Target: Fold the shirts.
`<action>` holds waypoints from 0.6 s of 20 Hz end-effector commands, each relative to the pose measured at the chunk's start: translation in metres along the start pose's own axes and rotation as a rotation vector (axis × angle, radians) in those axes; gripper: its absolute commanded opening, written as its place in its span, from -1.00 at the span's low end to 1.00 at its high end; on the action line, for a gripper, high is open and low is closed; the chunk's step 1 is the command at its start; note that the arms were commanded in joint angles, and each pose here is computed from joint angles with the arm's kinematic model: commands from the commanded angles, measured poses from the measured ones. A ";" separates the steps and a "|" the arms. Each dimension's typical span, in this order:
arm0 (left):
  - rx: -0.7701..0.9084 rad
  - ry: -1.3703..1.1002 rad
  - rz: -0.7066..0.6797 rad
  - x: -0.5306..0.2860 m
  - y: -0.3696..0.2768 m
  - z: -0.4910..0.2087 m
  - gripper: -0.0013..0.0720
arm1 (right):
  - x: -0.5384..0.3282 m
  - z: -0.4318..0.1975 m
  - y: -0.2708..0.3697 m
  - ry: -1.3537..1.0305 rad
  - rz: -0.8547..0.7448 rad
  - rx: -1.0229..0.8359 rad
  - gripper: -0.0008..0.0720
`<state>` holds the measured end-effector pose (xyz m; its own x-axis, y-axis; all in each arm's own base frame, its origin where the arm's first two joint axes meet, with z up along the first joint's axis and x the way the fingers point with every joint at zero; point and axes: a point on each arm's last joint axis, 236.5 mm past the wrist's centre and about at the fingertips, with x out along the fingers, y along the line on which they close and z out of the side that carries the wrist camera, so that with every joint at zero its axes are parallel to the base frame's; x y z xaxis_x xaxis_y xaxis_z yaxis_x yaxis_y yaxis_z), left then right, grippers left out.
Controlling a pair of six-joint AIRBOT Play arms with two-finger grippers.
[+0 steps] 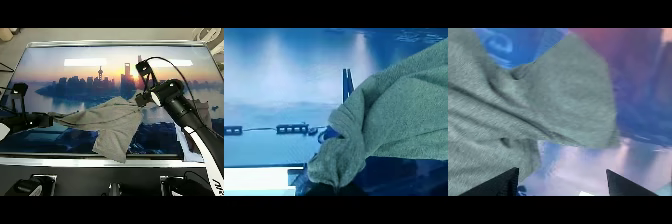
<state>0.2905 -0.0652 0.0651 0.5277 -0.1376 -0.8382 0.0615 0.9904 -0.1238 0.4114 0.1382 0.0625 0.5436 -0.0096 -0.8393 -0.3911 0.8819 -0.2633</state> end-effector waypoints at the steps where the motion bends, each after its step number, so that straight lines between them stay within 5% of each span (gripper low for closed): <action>1: 0.001 0.010 -0.002 0.008 0.001 -0.007 -0.89 | 0.000 -0.032 0.013 0.113 0.114 -0.070 0.63; 6: 0.000 -0.008 -0.006 0.008 0.000 -0.002 -0.89 | 0.008 -0.117 0.042 0.312 0.581 0.199 0.52; 12: -0.002 -0.009 -0.008 0.008 -0.001 -0.002 -0.89 | 0.049 -0.150 0.113 0.260 0.762 0.589 0.47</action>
<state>0.2922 -0.0670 0.0574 0.5326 -0.1445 -0.8340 0.0637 0.9894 -0.1307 0.2803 0.1428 -0.0674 0.0013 0.4813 -0.8765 -0.2470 0.8495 0.4661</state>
